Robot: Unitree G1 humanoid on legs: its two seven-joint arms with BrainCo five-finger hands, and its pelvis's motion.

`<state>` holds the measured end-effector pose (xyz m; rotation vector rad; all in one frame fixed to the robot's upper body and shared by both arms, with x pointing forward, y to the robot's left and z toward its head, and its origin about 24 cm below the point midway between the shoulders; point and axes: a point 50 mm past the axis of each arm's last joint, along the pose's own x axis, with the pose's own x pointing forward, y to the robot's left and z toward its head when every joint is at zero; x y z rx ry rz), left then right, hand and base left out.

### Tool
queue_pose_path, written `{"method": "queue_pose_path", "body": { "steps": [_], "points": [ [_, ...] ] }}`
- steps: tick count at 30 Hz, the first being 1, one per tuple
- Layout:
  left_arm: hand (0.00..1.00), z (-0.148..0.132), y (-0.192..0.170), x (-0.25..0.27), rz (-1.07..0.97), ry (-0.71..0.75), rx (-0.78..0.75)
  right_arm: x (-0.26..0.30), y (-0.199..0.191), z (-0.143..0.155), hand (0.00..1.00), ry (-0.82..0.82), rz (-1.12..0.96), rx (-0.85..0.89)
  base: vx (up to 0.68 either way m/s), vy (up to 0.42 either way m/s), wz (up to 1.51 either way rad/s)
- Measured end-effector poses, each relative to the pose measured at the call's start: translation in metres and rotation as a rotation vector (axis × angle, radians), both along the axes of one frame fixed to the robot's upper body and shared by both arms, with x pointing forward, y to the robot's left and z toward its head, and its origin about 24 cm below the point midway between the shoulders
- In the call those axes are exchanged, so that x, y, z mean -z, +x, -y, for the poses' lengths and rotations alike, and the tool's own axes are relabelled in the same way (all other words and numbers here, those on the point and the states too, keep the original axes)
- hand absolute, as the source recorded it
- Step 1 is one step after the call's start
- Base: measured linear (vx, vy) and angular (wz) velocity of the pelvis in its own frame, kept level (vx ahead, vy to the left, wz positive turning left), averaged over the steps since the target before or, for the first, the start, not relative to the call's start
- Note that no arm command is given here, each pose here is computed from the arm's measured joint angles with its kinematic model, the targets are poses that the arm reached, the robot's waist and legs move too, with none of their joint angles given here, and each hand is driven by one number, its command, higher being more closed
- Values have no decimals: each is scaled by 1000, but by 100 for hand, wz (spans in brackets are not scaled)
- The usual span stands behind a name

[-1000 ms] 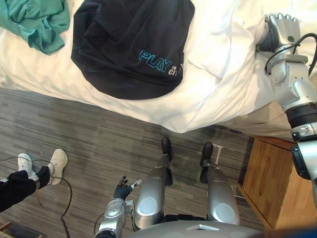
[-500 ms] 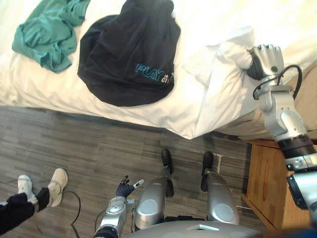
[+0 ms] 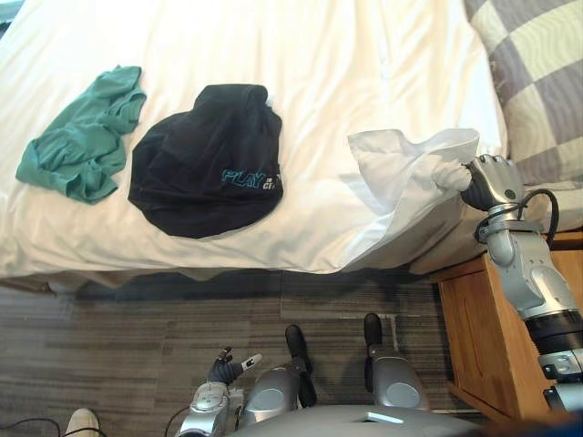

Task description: Tidy the bed and pick cloth on bed and put in laundry

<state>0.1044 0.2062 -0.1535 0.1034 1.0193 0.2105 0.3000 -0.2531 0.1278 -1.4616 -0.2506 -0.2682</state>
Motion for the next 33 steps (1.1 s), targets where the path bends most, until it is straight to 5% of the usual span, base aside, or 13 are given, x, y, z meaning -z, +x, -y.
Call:
{"method": "queue_pose_path", "body": {
  "steps": [20, 28, 29, 33],
  "points": [
    [0, 2, -36, 8, -80, -41, -85, 75, -35, 57, 0, 177, -221, 317, 25, -21, -21],
    [0, 3, -41, 10, -93, -52, -131, 111, -73, 75, 0, 506, -229, 521, -4, -27, 0],
    [0, 3, -42, 10, -95, -49, -129, 112, -76, 78, 100, 557, -213, 542, 2, -19, -5],
    [0, 3, -44, 10, -103, -45, -132, 110, -82, 84, 100, 786, -97, 596, 3, -19, -4]
  ]
}}
